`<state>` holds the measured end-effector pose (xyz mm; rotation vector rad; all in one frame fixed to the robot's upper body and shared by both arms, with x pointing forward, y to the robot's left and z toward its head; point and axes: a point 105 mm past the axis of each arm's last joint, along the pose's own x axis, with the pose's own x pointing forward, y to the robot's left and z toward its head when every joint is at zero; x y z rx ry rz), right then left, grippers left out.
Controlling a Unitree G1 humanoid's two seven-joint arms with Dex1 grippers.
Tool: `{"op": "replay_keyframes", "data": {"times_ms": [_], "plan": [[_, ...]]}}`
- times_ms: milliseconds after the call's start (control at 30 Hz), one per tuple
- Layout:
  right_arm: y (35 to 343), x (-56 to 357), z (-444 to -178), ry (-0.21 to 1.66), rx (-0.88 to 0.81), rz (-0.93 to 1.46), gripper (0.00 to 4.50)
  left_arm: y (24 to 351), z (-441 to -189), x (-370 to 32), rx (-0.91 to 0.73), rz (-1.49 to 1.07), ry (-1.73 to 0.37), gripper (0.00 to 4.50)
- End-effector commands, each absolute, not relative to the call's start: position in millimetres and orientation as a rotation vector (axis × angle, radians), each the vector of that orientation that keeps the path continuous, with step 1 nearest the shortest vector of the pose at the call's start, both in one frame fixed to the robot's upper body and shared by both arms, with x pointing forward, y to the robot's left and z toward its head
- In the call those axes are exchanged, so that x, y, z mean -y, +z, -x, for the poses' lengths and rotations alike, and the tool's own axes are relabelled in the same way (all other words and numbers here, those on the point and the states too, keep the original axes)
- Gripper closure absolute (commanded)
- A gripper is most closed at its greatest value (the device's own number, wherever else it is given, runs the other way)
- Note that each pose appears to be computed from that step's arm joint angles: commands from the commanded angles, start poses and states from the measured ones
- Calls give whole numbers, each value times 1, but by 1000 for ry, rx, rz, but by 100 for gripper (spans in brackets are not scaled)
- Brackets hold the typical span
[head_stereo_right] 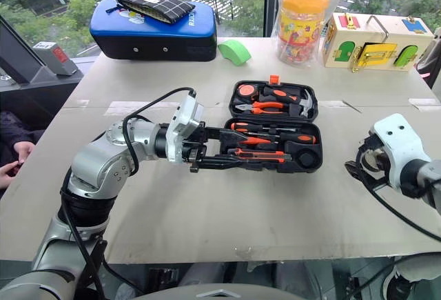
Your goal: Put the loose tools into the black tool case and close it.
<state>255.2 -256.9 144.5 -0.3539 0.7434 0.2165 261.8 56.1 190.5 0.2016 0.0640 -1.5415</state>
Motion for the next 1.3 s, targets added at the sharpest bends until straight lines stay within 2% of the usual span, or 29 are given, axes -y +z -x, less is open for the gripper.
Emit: {"op": "replay_keyframes", "data": {"times_ms": [33,67,100,400,500,700,733,900,1033,1167,1300], "plan": [[137,272,-273,156,-807,342,0,201,-252,-43,5,-237,-1568,171],[135,274,-278,157,-815,339,52,201,-251,-41,10,-242,-1568,165],[131,276,-283,161,-839,361,62,198,-250,-41,15,-254,-1566,165],[114,291,-302,175,-922,348,62,194,-243,-37,54,-279,-1550,165],[107,291,-306,196,-937,322,144,194,-240,-39,57,-266,-1531,165],[113,288,-314,244,-900,342,425,189,-241,-44,37,-253,-1504,165],[117,288,-313,255,-892,346,445,186,-241,-47,31,-260,-1501,165],[148,270,-307,346,-818,342,445,181,-244,-58,5,-232,-1452,165],[175,202,-290,619,-726,423,445,172,-238,-78,-45,-197,-1394,165],[174,155,-281,769,-687,478,445,167,-230,-94,-73,-186,-1347,165],[161,143,-282,782,-691,560,445,166,-224,-105,-89,-205,-1328,165]]}}
